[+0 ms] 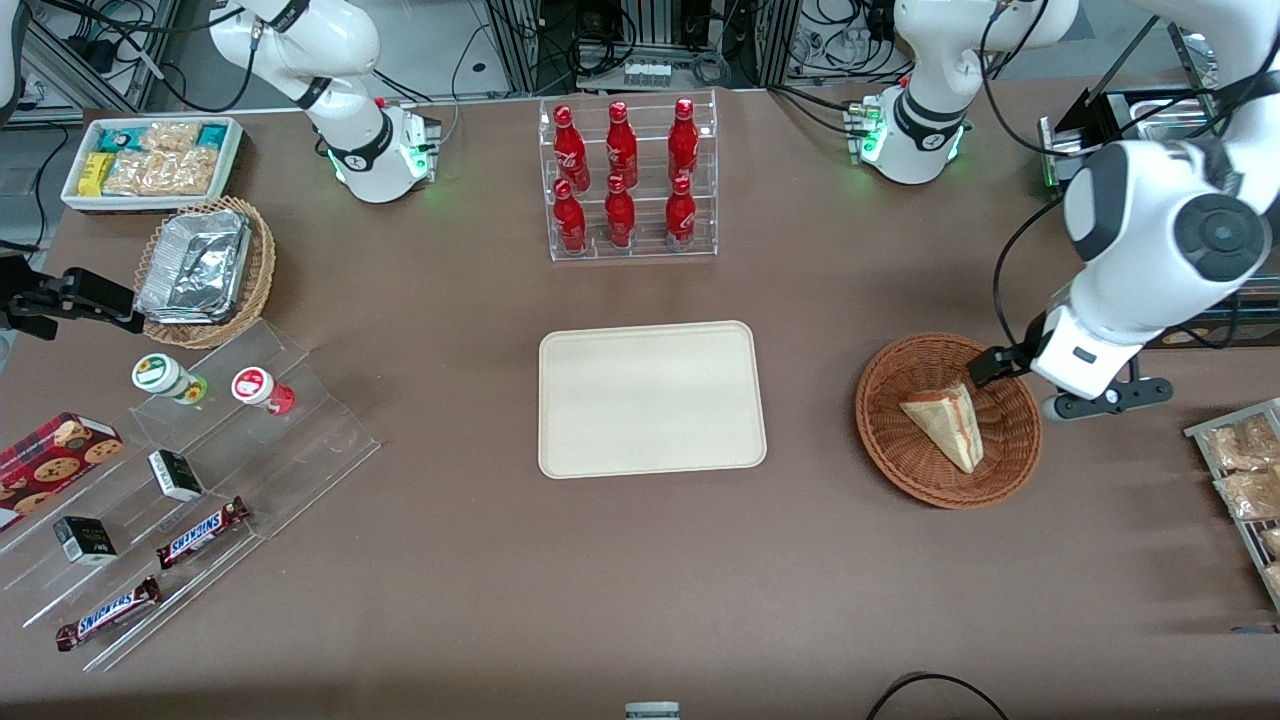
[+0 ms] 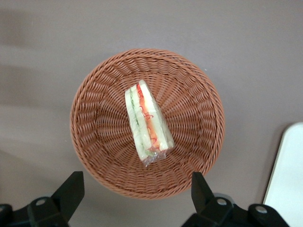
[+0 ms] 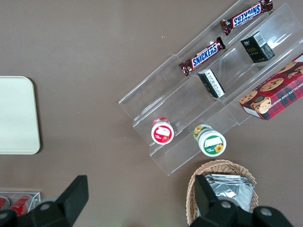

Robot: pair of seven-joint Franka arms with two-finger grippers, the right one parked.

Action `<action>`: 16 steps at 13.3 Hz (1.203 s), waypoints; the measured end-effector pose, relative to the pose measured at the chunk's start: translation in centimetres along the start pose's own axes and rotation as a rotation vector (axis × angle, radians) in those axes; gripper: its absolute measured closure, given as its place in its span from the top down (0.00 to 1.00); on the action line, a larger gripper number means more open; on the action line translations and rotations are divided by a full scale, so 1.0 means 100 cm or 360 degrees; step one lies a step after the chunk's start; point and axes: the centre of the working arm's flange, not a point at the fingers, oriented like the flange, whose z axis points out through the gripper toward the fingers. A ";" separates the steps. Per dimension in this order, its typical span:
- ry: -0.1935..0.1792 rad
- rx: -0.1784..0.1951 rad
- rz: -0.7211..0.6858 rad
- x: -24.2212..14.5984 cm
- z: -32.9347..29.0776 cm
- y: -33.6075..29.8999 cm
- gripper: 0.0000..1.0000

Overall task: Place sandwich from basket to tray
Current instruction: 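Lower the left gripper and close it on the wrapped sandwich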

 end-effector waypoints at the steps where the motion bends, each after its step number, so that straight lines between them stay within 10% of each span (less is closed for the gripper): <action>1: 0.0009 -0.0004 -0.0074 -0.004 0.012 0.001 1.00; 16: -0.0001 0.0002 -0.0329 -0.031 0.141 0.001 1.00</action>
